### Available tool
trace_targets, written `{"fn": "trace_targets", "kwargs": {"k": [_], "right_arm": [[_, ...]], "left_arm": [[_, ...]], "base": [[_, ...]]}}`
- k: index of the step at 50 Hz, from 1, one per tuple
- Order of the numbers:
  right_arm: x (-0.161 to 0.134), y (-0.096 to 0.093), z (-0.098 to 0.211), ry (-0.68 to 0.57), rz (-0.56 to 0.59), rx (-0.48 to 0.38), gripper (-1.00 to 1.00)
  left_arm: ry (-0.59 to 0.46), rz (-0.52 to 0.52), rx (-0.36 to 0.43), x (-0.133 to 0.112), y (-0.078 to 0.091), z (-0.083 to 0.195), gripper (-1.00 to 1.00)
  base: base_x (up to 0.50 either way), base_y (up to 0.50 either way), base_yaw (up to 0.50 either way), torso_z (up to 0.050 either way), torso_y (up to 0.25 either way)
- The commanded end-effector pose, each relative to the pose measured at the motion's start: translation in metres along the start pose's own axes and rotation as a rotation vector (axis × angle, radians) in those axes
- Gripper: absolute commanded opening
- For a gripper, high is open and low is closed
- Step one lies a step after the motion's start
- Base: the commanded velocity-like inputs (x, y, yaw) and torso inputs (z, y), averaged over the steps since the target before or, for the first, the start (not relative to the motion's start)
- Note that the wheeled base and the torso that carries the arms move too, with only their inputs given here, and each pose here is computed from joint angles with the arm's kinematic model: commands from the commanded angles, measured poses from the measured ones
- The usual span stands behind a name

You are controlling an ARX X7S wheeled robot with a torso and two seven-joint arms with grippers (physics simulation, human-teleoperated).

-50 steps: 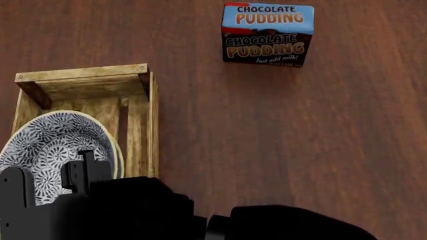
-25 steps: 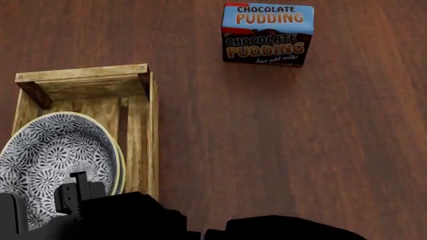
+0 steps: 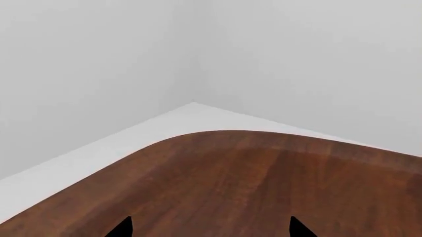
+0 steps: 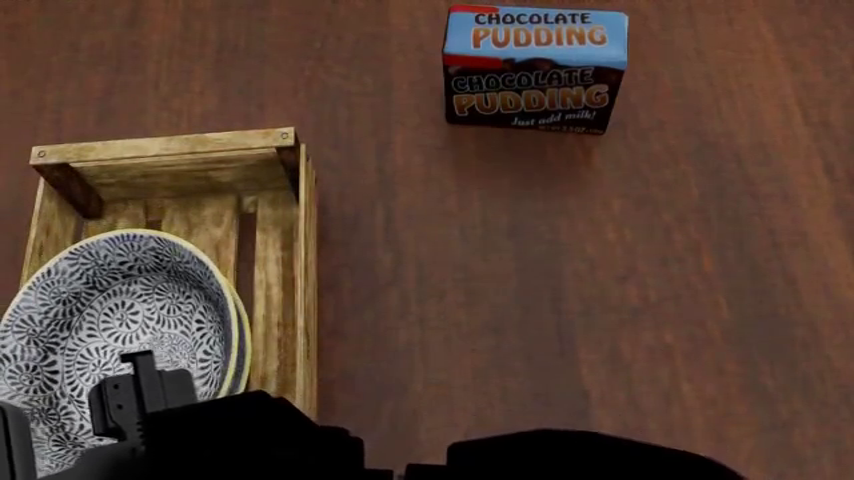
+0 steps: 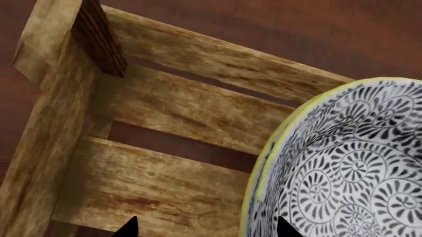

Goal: Stack the left bowl on the right bowl and place them in the tray.

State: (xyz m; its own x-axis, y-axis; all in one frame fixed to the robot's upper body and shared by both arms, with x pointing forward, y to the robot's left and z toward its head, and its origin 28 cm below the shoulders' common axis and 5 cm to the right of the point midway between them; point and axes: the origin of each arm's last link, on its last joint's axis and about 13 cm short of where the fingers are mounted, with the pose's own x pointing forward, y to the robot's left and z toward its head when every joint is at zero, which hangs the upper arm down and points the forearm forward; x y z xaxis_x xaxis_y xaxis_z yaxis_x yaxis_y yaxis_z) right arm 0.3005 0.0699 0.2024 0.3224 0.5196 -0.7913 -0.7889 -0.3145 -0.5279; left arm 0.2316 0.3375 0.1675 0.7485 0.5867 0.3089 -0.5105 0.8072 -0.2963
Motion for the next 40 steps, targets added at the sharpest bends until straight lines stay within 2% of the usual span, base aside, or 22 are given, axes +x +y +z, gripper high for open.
{"fn": "trace_targets", "kwargs": {"k": [1, 28, 40], "right_arm": [[-0.006, -0.002, 0.005, -0.011, -0.01, -0.009, 1.0], [-0.02, -0.004, 0.017, -0.027, -0.045, -0.049, 1.0], [-0.026, -0.007, 0.02, -0.03, -0.075, -0.041, 1.0]], "left_arm": [[0.001, 0.003, 0.0, 0.0, 0.001, 0.0, 1.0], [0.001, 0.007, 0.0, 0.0, 0.002, 0.0, 1.0], [-0.001, 0.004, 0.002, 0.0, 0.001, -0.001, 1.0]], "base": [[0.0, 0.0, 0.0, 0.0, 0.0], [0.0, 0.0, 0.0, 0.0, 0.0], [0.0, 0.0, 0.0, 0.0, 0.0]]}}
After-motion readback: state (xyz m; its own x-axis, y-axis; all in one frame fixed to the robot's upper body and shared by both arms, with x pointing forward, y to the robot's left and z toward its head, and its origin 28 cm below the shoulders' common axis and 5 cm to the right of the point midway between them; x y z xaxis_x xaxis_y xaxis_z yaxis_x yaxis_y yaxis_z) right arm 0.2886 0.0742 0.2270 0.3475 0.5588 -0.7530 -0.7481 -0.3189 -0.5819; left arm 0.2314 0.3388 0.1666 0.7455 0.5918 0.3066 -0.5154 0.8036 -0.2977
